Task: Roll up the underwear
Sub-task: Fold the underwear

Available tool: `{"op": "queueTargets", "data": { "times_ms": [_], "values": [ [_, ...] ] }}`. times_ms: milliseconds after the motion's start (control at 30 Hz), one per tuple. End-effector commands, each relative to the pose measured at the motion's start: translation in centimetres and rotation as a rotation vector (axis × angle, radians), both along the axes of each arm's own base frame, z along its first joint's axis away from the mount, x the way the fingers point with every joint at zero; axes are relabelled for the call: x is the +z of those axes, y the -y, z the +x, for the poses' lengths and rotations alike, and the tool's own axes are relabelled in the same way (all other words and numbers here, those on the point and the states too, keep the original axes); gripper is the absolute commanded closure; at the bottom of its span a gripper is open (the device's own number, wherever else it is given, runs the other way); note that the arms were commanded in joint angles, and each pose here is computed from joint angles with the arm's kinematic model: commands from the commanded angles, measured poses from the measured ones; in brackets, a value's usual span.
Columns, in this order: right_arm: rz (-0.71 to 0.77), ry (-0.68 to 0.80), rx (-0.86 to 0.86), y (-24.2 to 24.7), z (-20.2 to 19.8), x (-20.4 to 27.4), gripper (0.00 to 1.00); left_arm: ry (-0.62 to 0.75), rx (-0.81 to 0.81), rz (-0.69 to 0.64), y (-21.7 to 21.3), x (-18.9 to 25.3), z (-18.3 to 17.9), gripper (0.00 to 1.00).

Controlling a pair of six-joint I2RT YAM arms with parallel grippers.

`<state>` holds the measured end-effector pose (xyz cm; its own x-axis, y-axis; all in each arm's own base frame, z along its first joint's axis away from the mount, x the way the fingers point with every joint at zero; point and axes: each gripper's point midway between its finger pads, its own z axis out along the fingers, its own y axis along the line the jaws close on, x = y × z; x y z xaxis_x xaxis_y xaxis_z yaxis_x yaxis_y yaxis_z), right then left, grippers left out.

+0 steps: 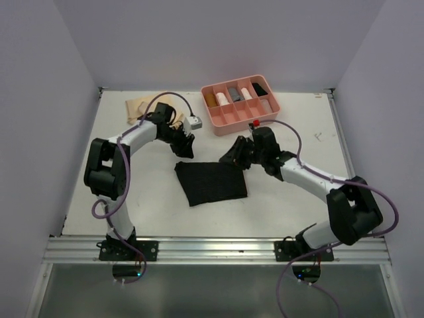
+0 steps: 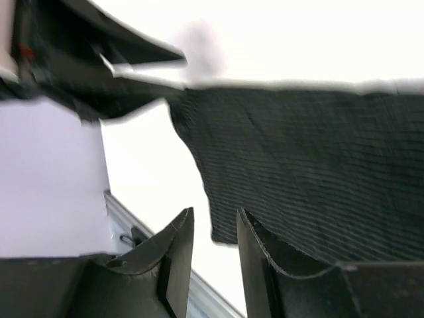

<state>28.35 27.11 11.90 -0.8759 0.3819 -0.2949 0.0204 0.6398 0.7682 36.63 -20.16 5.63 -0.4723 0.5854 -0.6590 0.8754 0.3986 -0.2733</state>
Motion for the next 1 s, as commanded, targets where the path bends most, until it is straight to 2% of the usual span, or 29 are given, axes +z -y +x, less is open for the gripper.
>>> {"op": "queueTargets", "data": {
  "times_ms": [0, 33, 133, 167, 300, 467, 600, 700, 800, 867, 967],
  "values": [
    [-0.054, 0.125, 0.043, -1.1, 3.6, 2.5, 0.65, 0.043, -0.031, -0.104, 0.8, 4.7, -1.4, 0.59],
    [-0.076, 0.1, 0.051, -1.4, 4.3, 0.8, 0.65, 0.026, -0.021, -0.108, 0.7, 4.7, -1.9, 0.6],
    [-0.056, 0.115, 0.059, -2.6, 6.5, 0.5, 0.66, -0.058, 0.037, -0.136, 0.7, 4.0, -3.5, 0.61],
    [-0.072, 0.081, 0.06, -2.7, 7.0, -1.3, 0.67, -0.097, 0.072, -0.137, 0.6, 3.3, -3.9, 0.61],
    [-0.075, 0.004, 0.032, -1.2, 8.3, -5.0, 0.69, -0.192, 0.185, -0.11, -0.8, 0.4, -3.7, 0.62],
    [-0.09, -0.072, -0.044, 3.1, 8.4, -9.2, 0.7, -0.319, 0.327, -0.105, -3.7, -3.5, -2.2, 0.64],
    [-0.075, -0.112, -0.064, 4.6, 6.3, -11.2, 0.71, -0.387, 0.368, -0.153, -4.4, -5.2, -1.0, 0.64],
    [0.0, -0.115, -0.087, 4.3, 5.2, -10.8, 0.7, -0.375, 0.332, -0.195, -3.9, -5.0, 0.3, 0.66],
    [0.105, -0.058, -0.113, 3.4, 6.0, -7.8, 0.67, -0.314, 0.274, -0.23, -3.5, -3.3, 1.8, 0.64],
    [0.162, 0.039, -0.107, 2.9, 7.0, -3.0, 0.64, -0.231, 0.201, -0.268, -3.0, -0.2, 3.1, 0.61],
    [0.13, 0.059, -0.079, 3.0, 6.9, -0.6, 0.61, -0.194, 0.126, -0.298, -2.8, 2.5, 2.3, 0.6]
  ]
}}
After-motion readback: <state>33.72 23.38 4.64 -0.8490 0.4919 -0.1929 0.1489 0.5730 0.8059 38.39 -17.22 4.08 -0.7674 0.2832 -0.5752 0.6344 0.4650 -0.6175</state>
